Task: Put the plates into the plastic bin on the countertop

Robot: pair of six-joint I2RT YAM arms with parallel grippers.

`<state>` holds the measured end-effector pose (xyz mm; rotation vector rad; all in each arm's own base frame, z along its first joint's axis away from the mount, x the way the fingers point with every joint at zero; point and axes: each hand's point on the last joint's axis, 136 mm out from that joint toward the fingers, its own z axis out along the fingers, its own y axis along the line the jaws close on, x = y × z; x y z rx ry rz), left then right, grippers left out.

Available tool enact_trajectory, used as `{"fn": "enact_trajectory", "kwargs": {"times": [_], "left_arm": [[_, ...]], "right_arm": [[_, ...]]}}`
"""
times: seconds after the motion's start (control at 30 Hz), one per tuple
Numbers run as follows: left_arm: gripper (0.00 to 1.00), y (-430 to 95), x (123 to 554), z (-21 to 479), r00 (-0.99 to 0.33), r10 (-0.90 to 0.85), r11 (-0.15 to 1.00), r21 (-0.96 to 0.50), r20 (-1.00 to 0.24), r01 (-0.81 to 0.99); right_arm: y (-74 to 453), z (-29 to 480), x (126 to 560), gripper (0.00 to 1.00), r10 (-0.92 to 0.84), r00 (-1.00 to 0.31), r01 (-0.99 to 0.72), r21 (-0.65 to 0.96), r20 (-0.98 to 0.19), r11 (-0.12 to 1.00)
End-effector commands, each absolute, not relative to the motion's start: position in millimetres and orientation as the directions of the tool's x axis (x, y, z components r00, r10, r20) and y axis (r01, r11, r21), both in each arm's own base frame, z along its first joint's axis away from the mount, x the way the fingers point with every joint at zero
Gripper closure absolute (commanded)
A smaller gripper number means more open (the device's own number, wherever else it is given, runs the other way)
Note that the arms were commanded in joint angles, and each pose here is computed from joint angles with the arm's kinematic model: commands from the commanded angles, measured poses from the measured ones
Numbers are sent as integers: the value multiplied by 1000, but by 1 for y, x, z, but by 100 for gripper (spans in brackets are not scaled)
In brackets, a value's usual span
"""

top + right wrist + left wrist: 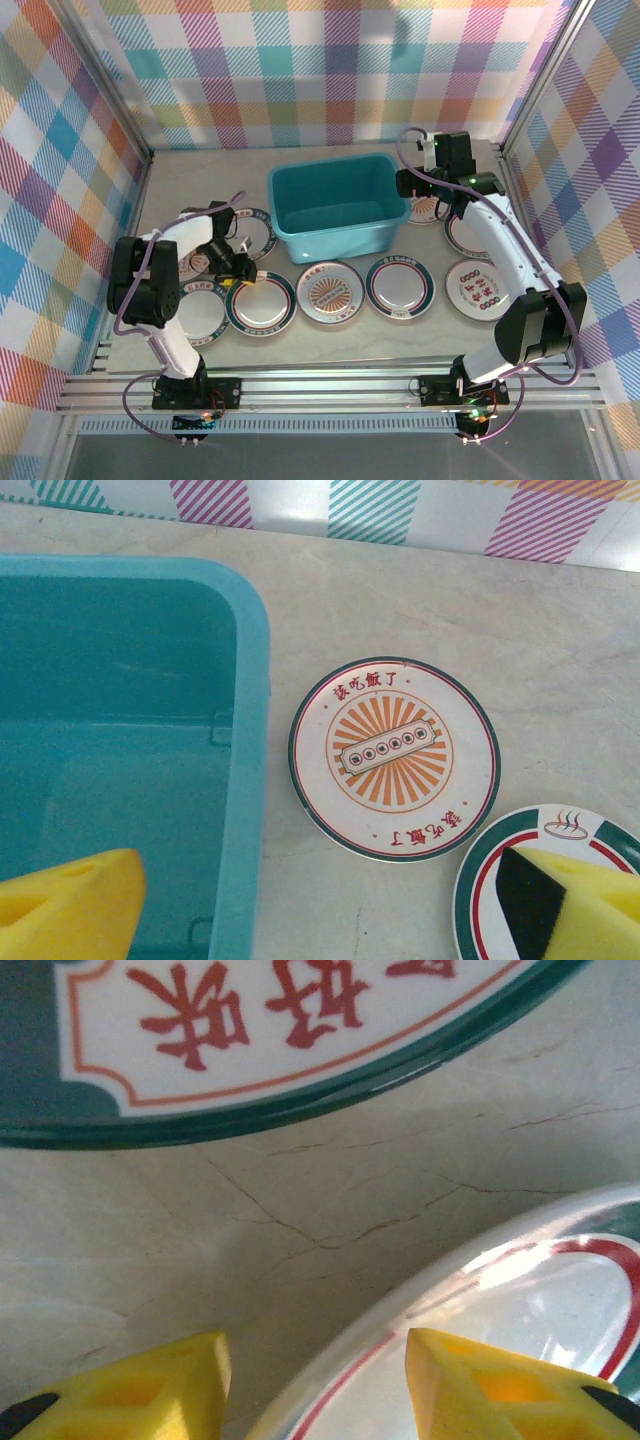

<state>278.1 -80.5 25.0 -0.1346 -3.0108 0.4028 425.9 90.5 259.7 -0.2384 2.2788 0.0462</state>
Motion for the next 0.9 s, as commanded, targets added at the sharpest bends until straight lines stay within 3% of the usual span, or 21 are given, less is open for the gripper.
{"fn": "enact_trajectory", "kwargs": {"times": [0.0,0.3,0.87], "left_arm": [[53,-87,275,23,-985,134,954,-284,109,98],[71,-82,277,22,-985,134,961,-258,106,103],[89,-77,279,53,-993,105,971,-222,49,92]], "right_arm": [[91,257,429,8,-154,-640,-193,-37,-753,981],[88,252,434,7,-166,-648,-184,-59,-743,981],[89,246,440,6,-167,-656,-179,-63,-736,982]]}}
